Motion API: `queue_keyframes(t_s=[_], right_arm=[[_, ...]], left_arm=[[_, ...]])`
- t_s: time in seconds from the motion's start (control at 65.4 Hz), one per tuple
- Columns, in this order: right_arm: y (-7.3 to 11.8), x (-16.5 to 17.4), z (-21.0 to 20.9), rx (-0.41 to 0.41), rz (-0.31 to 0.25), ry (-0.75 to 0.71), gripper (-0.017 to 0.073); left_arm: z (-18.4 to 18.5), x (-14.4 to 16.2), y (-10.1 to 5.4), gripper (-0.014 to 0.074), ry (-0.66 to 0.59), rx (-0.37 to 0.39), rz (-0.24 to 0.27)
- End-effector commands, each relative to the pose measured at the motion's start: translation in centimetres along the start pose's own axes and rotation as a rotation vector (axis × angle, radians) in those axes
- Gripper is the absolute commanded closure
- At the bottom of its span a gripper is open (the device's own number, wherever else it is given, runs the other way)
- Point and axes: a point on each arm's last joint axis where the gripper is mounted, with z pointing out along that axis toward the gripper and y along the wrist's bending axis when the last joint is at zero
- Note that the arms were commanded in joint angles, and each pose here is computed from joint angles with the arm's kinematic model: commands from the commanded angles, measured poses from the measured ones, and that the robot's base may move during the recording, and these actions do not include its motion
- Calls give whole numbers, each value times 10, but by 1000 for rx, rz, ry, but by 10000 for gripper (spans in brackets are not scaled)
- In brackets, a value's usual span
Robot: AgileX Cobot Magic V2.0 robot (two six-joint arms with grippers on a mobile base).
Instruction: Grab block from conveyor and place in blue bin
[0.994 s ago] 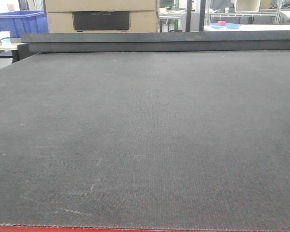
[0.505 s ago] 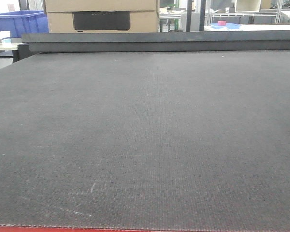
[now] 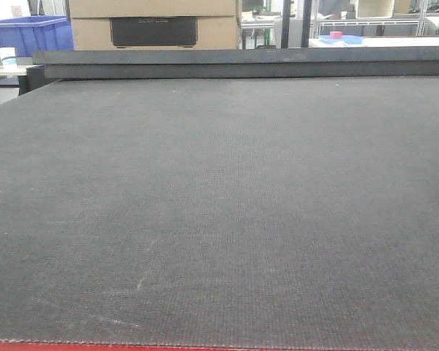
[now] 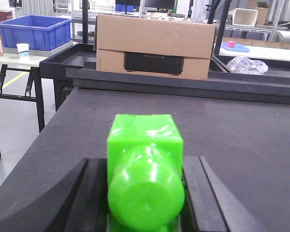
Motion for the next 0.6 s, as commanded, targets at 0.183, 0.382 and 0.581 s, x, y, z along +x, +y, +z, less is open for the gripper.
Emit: queue_keyframes(t_s=[0.183,0.382,0.581], right_arm=[[0,-1,-1,2,-13,-17,721],[0,-1,-1,2,-13,-17,721],[0,-1,-1,2,-13,-17,721]], left_arm=[[-1,-3,0,704,-31,0,-4],[-1,-3,0,704,-31,0,-4],[-1,-3,0,704,-31,0,-4]])
